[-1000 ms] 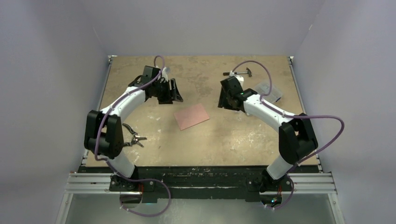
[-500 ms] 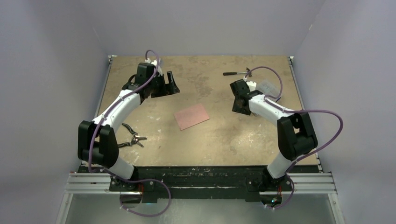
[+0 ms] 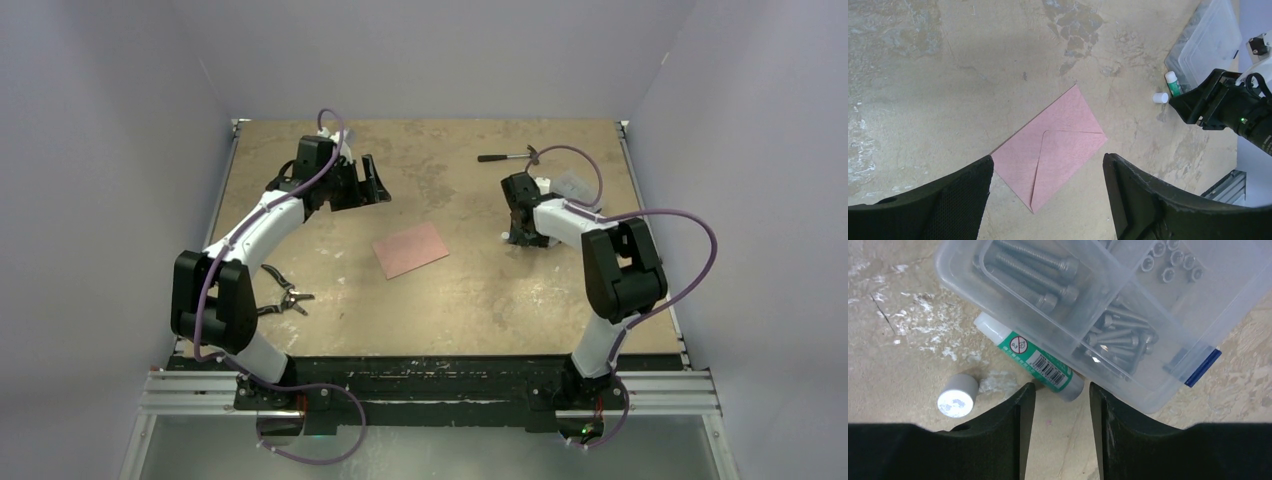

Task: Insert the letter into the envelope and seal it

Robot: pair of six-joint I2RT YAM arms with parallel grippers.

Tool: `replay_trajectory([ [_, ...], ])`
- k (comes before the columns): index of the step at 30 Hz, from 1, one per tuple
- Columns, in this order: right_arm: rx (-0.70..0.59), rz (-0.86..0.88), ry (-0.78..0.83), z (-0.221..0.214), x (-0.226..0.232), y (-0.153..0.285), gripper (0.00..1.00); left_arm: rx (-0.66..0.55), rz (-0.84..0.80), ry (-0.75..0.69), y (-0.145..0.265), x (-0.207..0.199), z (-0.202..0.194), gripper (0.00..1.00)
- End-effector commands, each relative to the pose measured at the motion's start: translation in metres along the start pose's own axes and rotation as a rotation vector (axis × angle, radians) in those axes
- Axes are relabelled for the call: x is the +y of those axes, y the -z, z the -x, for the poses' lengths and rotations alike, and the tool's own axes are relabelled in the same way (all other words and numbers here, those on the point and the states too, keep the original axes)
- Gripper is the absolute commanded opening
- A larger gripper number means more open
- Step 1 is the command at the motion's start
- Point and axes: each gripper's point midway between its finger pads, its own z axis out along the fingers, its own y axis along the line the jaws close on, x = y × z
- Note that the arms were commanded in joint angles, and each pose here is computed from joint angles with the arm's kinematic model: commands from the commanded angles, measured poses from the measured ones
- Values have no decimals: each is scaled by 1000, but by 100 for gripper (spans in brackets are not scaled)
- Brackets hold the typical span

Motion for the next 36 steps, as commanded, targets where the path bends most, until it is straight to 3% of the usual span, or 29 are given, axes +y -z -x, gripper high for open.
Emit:
replay_trajectory([
  [1,-26,38,46,14,4,-10,49,-29,-36,-1,0,-6,10,79],
  [16,-6,259,96,19,29,-18,54,-24,-52,8,-2,-9,10,79],
  [18,-7,261,96,19,31,-20,48,-21,-55,9,-2,-9,10,79],
  [22,8,239,92,17,30,-25,25,-16,-62,10,-3,-10,9,79],
  [26,-42,193,61,29,19,-19,13,-28,-66,7,0,-12,12,78],
  [30,-196,233,9,72,14,22,10,-41,-85,7,2,-18,17,78],
  [33,-308,419,-4,99,28,75,11,-62,-157,-5,10,-36,27,78],
  [36,-420,660,23,115,48,133,11,-121,-331,-39,29,-73,42,79],
])
